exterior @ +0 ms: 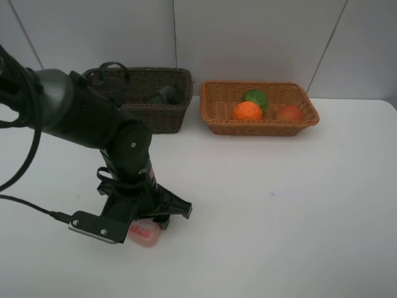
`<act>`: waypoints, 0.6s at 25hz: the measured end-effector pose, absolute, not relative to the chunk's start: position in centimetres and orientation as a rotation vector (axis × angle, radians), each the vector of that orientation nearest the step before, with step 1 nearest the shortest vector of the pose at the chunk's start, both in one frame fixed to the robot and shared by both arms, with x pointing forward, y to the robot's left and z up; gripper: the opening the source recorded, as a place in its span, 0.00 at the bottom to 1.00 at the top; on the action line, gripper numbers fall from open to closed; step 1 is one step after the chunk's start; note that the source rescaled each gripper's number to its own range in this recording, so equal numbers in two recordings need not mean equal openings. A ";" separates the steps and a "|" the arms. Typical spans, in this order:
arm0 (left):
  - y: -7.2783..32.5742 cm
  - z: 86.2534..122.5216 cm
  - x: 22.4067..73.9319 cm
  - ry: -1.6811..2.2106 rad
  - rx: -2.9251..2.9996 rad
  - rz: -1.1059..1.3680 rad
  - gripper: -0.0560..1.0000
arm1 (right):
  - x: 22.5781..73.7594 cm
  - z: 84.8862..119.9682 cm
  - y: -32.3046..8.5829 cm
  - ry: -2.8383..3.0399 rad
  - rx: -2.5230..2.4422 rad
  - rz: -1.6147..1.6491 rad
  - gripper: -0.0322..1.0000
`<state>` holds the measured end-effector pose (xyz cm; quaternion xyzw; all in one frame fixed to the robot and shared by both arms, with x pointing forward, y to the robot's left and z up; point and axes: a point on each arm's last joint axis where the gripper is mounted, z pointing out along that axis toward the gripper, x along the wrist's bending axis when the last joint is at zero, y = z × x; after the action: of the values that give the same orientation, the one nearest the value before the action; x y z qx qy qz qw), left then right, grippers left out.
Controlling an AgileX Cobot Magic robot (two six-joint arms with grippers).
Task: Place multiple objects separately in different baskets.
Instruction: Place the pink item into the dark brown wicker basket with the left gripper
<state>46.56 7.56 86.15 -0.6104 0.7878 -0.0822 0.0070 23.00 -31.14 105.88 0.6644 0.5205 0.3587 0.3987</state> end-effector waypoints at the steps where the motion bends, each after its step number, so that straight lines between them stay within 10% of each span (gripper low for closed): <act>1: 7.5 86.2 46.6 2.442 -1.948 -0.275 0.66 | 23.0 105.9 -31.1 1.318 1.682 0.908 0.88; 15: 6.6 89.0 48.0 2.098 -2.523 -0.338 0.66 | 23.0 105.9 -31.1 1.318 1.682 0.908 0.88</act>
<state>47.97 6.63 88.95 -0.7626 0.6339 -0.1022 -0.0785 23.00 -31.14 105.88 0.6644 0.5205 0.3587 0.3987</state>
